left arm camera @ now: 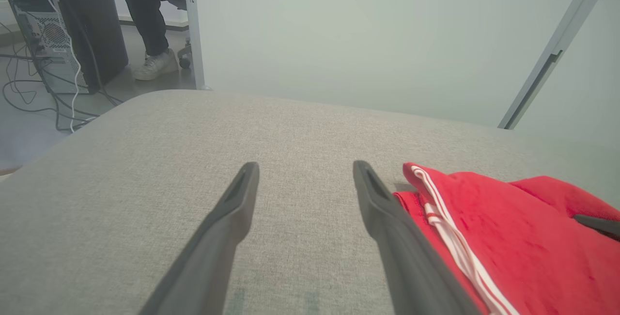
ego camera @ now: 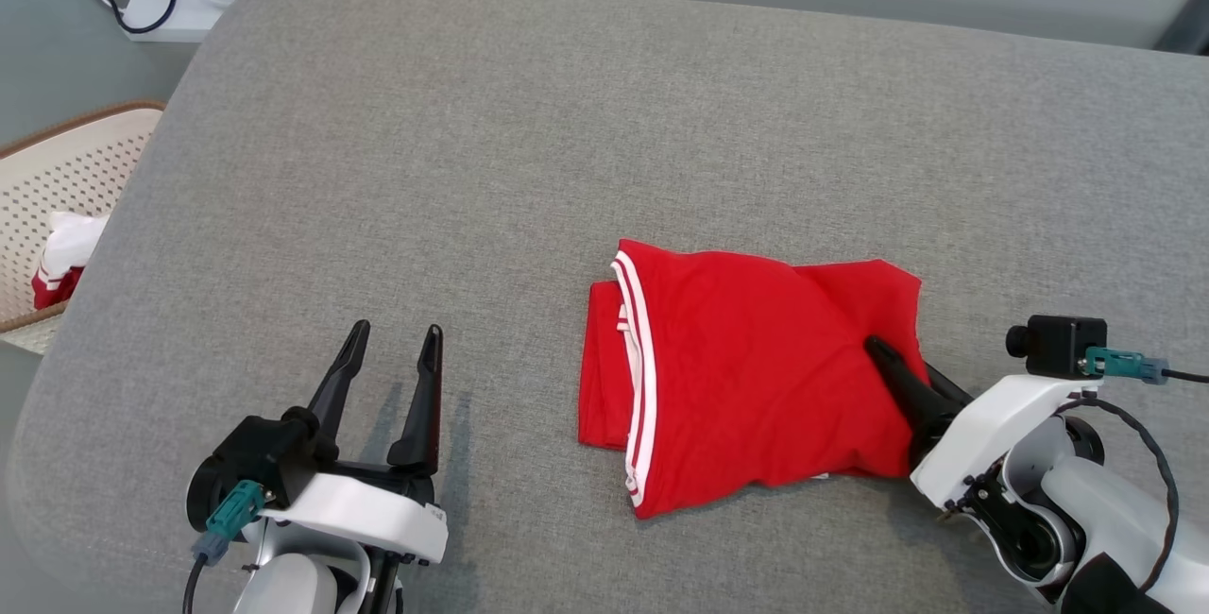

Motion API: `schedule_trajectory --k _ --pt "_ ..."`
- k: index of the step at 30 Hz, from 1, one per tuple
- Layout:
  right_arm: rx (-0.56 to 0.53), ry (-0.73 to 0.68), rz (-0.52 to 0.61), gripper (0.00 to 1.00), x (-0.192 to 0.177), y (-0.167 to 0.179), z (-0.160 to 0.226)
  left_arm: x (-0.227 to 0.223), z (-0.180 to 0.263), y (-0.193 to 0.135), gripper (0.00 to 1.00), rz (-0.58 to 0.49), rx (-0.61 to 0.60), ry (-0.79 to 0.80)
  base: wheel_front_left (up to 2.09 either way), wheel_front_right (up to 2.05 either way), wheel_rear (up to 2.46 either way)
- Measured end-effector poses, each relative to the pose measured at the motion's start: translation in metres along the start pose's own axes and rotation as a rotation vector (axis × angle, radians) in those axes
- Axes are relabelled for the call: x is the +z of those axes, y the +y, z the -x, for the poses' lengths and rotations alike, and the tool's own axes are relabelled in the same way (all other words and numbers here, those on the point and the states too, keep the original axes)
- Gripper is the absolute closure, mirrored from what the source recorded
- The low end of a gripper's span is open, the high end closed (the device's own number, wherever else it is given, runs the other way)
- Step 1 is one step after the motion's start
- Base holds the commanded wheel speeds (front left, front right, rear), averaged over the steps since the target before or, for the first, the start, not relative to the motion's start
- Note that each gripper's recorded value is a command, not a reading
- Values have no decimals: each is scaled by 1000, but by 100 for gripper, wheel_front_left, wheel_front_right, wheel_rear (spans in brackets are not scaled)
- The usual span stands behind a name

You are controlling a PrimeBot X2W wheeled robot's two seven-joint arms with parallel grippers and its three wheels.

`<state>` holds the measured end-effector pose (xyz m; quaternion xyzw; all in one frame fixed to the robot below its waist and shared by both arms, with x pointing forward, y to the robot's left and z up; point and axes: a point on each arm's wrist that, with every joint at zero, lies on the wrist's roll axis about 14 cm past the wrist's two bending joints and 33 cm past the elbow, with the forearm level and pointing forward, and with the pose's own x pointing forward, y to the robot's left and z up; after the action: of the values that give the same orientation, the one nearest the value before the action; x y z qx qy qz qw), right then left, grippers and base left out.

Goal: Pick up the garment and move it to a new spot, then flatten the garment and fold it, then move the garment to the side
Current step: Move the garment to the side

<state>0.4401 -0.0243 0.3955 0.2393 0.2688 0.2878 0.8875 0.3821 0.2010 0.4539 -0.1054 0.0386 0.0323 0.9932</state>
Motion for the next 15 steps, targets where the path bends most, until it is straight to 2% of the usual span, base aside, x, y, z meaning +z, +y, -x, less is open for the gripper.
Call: schedule_trajectory --k 7,15 --pt "-38 -95 -5 100 21 -9 14 3 -6 -12 0 5 -35 -11 0 0 0" --pt "-105 -187 -39 100 31 -20 50 2 -19 -49 0 -6 -149 -14 0 0 0"
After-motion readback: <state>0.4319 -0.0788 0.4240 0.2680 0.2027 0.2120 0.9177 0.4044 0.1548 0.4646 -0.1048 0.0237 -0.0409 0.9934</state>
